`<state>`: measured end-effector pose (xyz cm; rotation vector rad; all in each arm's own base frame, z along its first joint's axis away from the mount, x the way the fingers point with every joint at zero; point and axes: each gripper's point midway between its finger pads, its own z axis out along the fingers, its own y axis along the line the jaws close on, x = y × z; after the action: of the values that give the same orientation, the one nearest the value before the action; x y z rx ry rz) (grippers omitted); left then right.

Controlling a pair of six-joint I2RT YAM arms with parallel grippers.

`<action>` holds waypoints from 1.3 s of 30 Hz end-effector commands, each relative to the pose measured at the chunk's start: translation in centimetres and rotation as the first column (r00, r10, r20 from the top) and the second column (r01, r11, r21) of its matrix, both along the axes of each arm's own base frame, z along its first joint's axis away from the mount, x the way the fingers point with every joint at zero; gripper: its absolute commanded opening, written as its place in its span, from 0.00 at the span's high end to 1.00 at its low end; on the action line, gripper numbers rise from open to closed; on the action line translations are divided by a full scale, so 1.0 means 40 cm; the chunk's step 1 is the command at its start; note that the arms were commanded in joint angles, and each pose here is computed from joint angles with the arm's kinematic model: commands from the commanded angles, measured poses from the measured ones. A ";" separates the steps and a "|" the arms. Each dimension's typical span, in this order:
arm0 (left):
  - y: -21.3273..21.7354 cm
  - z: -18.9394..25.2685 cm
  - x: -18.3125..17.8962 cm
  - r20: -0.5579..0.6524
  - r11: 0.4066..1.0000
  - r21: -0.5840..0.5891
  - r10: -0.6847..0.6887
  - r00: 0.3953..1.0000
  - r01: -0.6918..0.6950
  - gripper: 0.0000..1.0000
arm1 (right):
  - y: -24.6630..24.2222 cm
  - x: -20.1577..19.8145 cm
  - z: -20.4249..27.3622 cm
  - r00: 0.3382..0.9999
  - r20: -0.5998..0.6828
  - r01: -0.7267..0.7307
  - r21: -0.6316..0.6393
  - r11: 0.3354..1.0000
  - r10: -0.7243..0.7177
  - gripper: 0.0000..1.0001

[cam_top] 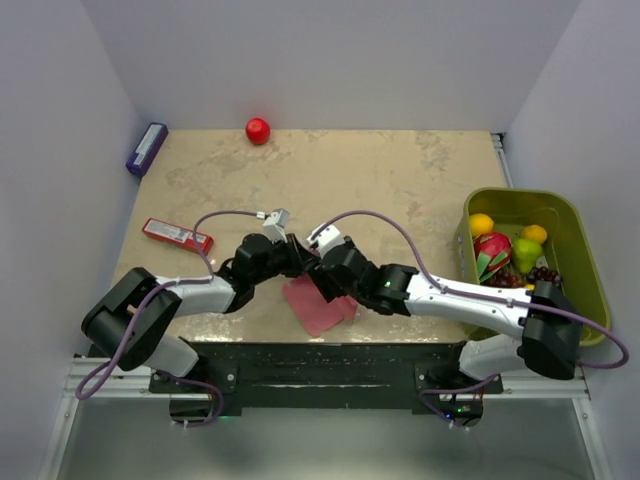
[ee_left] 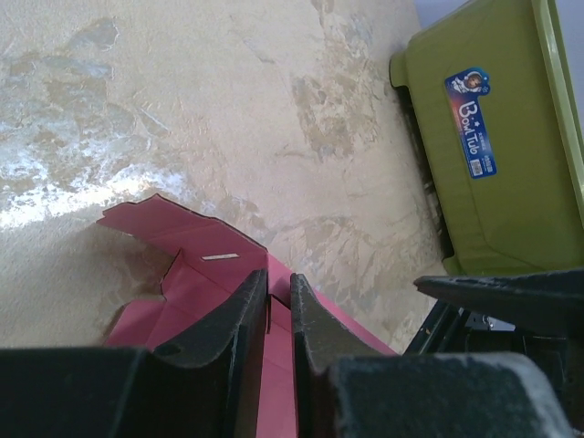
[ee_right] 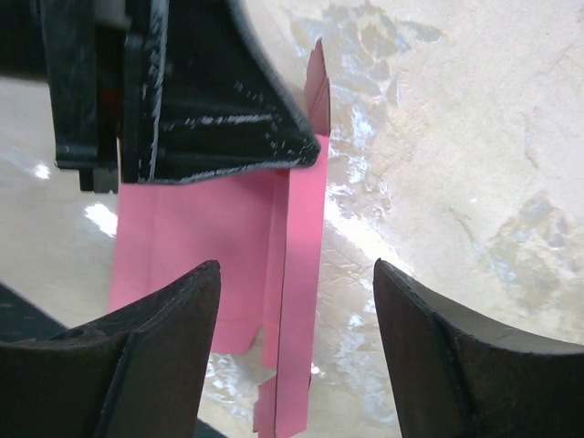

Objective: Fold the paper box

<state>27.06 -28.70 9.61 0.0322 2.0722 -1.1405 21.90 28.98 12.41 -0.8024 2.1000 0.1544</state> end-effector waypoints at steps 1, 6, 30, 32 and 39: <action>0.004 -0.017 -0.013 0.018 1.000 0.011 -0.025 1.000 0.025 0.81 | 0.008 -0.010 0.035 0.988 -0.152 0.052 0.191 0.980 -0.023 0.29; 0.008 -0.025 -0.020 0.026 0.999 0.011 -0.030 0.999 0.030 0.81 | 0.004 -0.025 0.019 0.967 -0.256 0.071 0.233 0.970 -0.009 0.29; 0.009 -0.051 -0.029 0.040 0.998 0.029 -0.056 0.998 0.055 0.82 | -0.021 -0.016 -0.092 0.914 -0.404 0.133 0.219 0.967 -0.034 0.41; 0.011 -0.054 -0.030 0.040 0.998 0.033 -0.056 0.998 0.055 0.82 | -0.025 -0.016 -0.103 0.910 -0.412 0.136 0.206 0.969 -0.040 0.43; 0.010 -0.068 -0.032 0.040 0.997 0.047 -0.065 0.997 0.063 0.83 | -0.046 -0.010 -0.143 0.900 -0.426 0.167 0.148 0.975 -0.090 0.55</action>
<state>26.51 -28.87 9.23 0.0939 2.0134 -1.1753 21.09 27.37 7.30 -0.5787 2.4764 0.4997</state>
